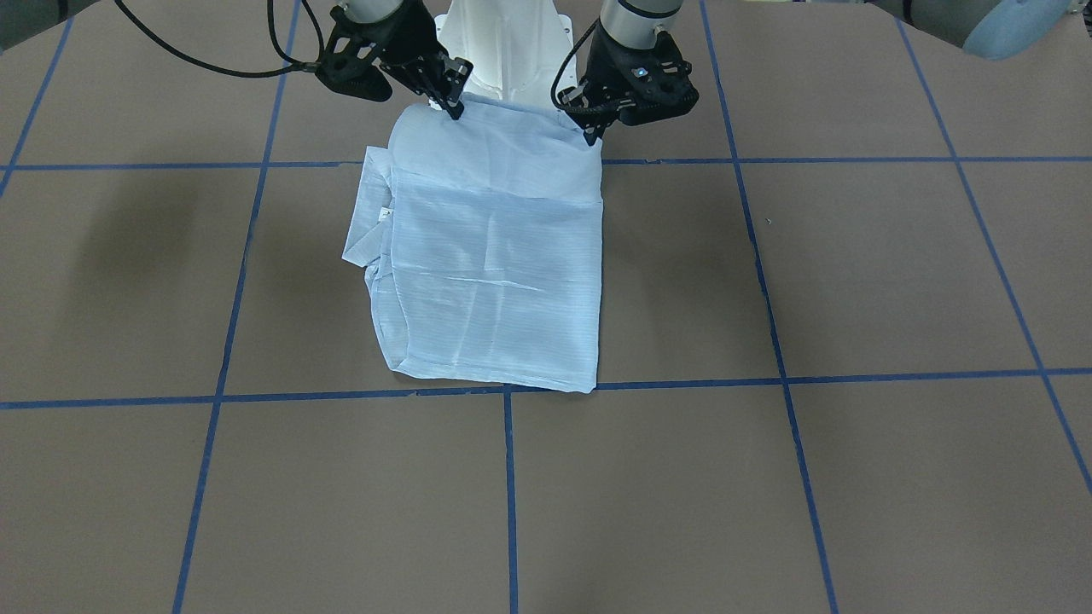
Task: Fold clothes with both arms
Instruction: 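Lift the near edge with both grippers and fold it away from the robot, then lay the folded edge onto the far half and open both grippers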
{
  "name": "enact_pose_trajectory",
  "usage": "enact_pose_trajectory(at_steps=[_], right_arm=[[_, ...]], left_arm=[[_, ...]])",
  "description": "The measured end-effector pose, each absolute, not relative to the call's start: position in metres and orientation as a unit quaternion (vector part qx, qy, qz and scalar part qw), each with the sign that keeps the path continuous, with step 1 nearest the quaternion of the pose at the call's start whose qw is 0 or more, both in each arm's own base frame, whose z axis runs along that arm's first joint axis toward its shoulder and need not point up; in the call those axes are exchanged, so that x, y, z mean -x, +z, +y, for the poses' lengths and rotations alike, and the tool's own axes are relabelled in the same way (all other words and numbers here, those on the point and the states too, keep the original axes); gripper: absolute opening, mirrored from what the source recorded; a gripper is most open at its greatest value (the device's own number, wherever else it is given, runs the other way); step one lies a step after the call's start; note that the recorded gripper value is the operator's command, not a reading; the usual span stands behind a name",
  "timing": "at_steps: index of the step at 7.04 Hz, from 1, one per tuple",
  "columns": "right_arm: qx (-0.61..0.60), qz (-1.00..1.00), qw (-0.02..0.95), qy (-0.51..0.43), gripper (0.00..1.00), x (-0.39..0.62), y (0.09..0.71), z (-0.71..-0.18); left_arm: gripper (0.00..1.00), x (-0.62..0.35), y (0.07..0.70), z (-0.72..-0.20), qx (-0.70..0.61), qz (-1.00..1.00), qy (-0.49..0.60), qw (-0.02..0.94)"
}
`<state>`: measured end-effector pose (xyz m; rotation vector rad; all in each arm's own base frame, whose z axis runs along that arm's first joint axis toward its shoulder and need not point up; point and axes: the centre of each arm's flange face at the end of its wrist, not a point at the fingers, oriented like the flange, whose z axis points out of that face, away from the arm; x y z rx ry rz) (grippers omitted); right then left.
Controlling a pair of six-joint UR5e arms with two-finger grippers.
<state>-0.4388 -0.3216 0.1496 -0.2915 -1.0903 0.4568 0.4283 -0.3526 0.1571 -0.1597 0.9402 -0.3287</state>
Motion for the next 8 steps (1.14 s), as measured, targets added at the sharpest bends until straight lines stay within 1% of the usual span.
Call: enact_pose_trajectory(at_steps=[2, 5, 8], right_arm=[[0.114, -0.517, 0.816, 0.234, 0.0, 0.445, 0.164, -0.363], [0.094, -0.499, 0.822, 0.26, 0.0, 0.44, 0.186, -0.41], [0.093, -0.472, 0.833, 0.273, 0.0, 0.473, 0.197, -0.451]], left_arm=[[0.0, -0.431, 0.159, -0.385, 0.068, 0.467, -0.165, 0.866], [0.0, -0.459, 0.151, -0.416, 0.066, 0.477, -0.168, 0.86], [0.0, -0.474, 0.174, -0.461, 0.054, 0.484, -0.188, 0.853]])
